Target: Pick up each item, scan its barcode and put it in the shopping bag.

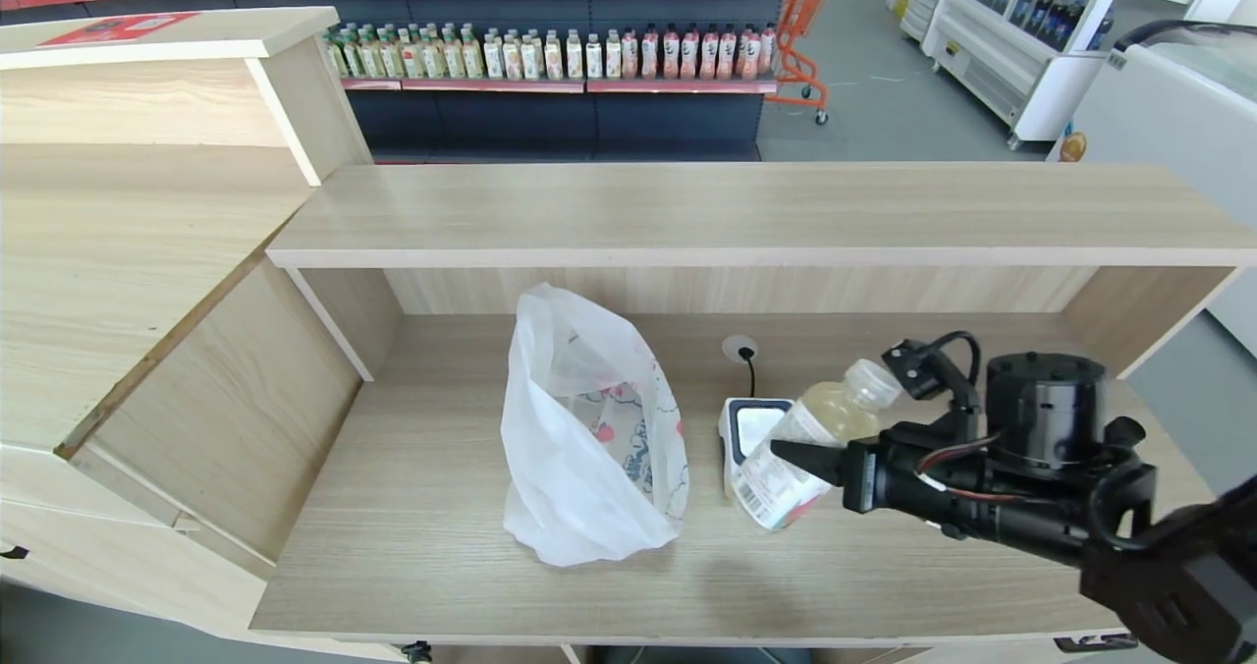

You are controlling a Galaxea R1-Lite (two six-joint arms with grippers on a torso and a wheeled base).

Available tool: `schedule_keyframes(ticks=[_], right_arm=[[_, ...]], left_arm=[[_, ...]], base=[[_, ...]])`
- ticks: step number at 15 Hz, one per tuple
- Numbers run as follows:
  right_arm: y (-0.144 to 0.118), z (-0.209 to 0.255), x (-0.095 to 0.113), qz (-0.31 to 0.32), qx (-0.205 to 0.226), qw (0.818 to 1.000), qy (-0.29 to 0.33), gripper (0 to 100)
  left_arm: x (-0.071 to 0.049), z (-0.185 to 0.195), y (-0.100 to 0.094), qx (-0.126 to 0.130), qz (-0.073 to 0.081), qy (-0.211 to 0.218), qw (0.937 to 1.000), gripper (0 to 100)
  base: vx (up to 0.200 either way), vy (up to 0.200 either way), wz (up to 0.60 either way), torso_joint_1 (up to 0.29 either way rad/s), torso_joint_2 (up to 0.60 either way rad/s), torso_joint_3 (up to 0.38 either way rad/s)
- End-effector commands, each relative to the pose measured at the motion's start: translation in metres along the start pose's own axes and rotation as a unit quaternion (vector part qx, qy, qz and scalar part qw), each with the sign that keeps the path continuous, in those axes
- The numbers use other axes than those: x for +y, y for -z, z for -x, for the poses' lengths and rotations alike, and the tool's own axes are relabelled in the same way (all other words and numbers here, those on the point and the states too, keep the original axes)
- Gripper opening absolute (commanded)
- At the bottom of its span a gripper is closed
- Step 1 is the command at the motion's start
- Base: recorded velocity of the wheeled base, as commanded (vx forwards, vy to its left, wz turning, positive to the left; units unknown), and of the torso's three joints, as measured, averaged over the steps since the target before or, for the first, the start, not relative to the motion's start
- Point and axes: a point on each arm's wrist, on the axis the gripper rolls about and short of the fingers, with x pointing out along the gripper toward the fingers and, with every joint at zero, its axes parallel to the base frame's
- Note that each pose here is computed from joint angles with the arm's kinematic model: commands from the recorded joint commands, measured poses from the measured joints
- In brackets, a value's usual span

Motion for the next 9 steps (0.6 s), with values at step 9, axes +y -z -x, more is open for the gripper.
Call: schedule_keyframes(ticks=[9], right_arm=[[0.029, -0.149, 0.002, 0.044, 0.002, 0.999, -0.013, 0]], left_arm=[[0.0, 0.0, 0.0, 0.0, 0.0, 0.0, 1.0, 100]], base=[[0.0, 0.0, 0.0, 0.0, 0.0, 0.0]])
